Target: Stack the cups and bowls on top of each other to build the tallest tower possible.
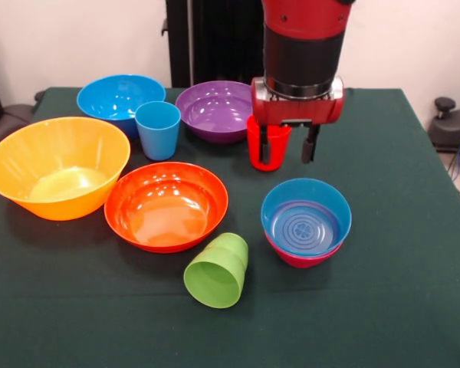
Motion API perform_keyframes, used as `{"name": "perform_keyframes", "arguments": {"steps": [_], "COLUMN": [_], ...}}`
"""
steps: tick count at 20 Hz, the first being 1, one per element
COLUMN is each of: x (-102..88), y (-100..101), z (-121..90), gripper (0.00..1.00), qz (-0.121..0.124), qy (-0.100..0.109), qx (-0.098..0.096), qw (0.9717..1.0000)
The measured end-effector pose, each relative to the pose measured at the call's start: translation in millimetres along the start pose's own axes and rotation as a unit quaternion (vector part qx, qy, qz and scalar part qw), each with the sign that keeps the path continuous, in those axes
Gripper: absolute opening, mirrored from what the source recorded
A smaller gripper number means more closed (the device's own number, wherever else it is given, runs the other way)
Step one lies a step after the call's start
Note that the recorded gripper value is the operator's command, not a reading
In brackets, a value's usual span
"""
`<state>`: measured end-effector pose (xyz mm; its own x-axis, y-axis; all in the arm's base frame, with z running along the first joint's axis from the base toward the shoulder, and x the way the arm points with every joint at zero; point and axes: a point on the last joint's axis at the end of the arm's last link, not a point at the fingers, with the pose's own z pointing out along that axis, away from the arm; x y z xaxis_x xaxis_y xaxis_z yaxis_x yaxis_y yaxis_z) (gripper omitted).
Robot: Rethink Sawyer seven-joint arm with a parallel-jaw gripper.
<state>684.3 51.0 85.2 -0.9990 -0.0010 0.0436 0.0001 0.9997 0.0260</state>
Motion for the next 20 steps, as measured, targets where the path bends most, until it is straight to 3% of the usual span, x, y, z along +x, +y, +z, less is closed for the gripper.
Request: {"name": "perform_keyframes", "arguments": {"steps": [9, 20], "x": [3.0, 18.8], "y": [5, 18], "z": [14, 60], "gripper": [1.00, 1.00], "qz": [-0.002, -0.006], "qy": [0.010, 0.042], "qx": [-0.010, -0.023], "qw": [0.9999, 0.9989]}}
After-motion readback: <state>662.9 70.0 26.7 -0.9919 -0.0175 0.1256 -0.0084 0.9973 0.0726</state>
